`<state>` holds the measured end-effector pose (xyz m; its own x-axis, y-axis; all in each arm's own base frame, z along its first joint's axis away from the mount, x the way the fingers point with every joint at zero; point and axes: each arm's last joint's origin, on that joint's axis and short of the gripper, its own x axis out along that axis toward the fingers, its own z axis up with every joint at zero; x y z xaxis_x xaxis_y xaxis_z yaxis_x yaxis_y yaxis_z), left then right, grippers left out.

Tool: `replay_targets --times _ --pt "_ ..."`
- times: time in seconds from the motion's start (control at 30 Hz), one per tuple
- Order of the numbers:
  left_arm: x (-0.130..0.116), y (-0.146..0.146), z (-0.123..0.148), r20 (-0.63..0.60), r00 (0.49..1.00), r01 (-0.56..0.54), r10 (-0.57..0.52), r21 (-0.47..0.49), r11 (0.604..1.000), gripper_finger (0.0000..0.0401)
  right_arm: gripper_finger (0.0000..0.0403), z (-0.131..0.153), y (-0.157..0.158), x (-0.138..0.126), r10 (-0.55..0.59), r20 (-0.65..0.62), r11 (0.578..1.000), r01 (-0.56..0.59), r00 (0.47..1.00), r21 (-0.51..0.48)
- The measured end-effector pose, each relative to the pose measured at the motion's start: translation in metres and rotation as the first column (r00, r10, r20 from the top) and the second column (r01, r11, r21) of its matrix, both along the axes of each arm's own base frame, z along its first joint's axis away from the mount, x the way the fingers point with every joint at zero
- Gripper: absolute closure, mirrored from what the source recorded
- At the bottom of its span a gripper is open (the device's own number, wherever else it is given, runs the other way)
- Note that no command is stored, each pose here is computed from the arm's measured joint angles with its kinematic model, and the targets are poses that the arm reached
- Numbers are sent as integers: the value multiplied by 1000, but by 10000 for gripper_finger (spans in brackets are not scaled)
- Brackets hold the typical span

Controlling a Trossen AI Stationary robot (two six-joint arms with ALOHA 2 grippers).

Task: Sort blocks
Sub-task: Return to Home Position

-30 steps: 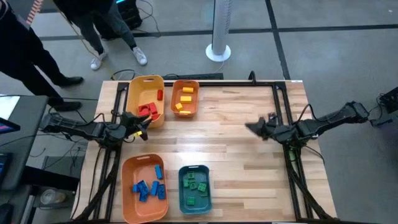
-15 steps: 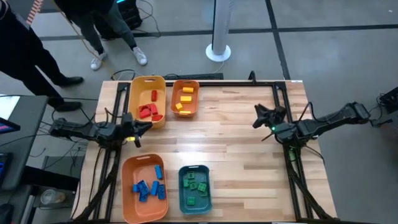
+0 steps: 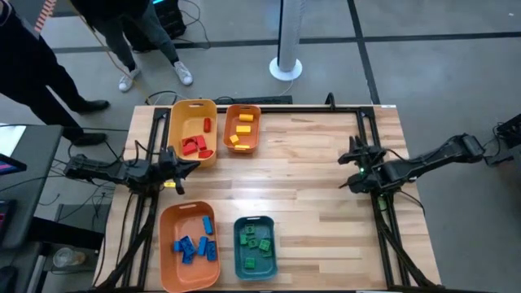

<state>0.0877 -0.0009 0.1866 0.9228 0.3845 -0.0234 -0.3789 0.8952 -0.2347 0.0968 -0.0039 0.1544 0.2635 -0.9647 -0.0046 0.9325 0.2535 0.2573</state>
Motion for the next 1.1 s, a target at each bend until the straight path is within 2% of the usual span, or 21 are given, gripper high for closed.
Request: replay_targets --times 0.13,0.23,0.33,0.43,0.53,0.67,0.87,1.1 --pt "0 0 7 68 998 9 -10 12 1000 400 291 -14 -3 -3 -25 63 1000 24 998 14" --pt "0 -1 10 97 994 52 -53 11 999 400 291 -15 -3 -3 -25 -16 1000 25 1000 -9" --pt "1 -3 5 55 992 118 -117 -15 993 400 291 -15 -3 -3 -28 -109 999 24 994 -34" --pt "0 -3 -3 -15 994 105 -106 -72 992 401 291 -15 -3 -3 -31 -131 999 26 991 -40" --pt "0 -2 -3 -15 997 73 -75 -92 993 401 291 -15 -3 -3 -30 -132 999 25 991 -40" --pt "1 -2 1 25 996 88 -87 -33 996 401 291 -15 -3 -3 -33 -200 998 21 979 -59" --pt "1 -2 1 20 996 90 -89 -27 996 401 291 -15 -4 -3 -52 -383 994 11 922 -109" --pt "0 -2 -3 -46 995 87 -87 6 996 401 291 -15 -4 -3 -54 -407 993 8 912 -115"
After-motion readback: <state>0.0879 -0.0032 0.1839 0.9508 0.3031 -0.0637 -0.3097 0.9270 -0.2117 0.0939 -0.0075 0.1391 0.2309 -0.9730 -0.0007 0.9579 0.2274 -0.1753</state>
